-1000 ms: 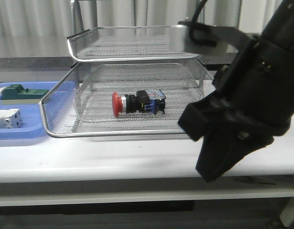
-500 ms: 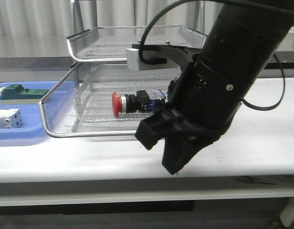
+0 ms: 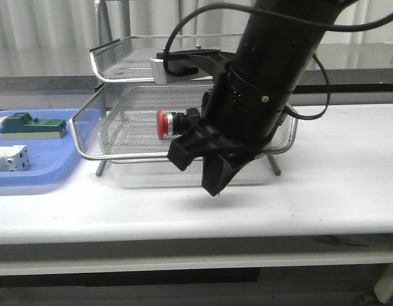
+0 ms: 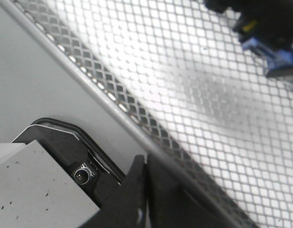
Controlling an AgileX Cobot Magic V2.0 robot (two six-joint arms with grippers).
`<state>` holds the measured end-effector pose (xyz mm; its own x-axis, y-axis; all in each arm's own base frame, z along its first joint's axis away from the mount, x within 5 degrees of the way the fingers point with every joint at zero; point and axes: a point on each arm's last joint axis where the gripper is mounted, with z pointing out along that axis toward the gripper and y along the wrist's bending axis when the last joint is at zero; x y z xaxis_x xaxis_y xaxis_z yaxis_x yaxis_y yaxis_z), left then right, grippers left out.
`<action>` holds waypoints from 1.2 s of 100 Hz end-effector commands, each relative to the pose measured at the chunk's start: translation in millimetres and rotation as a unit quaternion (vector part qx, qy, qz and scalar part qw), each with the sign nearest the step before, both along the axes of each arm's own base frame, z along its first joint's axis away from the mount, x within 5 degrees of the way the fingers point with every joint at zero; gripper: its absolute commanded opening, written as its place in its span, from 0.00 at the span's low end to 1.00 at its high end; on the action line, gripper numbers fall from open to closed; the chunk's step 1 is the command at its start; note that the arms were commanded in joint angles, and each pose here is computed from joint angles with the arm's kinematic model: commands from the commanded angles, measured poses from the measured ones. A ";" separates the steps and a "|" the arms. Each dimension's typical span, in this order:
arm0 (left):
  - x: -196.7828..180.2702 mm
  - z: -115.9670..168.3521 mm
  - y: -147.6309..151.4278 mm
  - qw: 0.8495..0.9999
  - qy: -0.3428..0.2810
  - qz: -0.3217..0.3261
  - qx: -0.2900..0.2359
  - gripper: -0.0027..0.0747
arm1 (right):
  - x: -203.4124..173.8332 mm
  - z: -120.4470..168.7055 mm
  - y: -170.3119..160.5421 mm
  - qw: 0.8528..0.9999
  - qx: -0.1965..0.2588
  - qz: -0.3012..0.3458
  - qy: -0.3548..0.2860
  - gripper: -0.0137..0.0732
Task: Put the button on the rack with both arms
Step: 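Push the tier with the button back into the rack with the right gripper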
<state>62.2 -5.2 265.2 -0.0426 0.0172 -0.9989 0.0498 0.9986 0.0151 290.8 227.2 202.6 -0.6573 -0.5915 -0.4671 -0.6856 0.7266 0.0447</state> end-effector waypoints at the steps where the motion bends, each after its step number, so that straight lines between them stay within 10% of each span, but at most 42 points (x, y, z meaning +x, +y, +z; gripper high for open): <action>1: -0.3 15.9 2.5 0.999 -0.050 0.014 -0.014 0.01 | 25.0 31.2 -5.3 0.996 0.029 -0.011 -0.084 0.08; 44: -0.3 15.9 2.5 0.999 -0.050 0.014 -0.014 0.01 | 77.9 50.7 -24.4 0.988 0.030 -0.052 -0.139 0.08; 120: -0.3 15.9 2.5 0.999 -0.050 0.014 -0.014 0.01 | 29.7 93.8 -67.4 0.989 0.018 -0.096 -0.110 0.08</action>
<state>62.2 -5.2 265.2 -0.0426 0.0172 -0.9989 0.0498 0.9986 0.0151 327.9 179.0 263.6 -0.6819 -0.4996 -0.5342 -0.5737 0.8184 -0.0332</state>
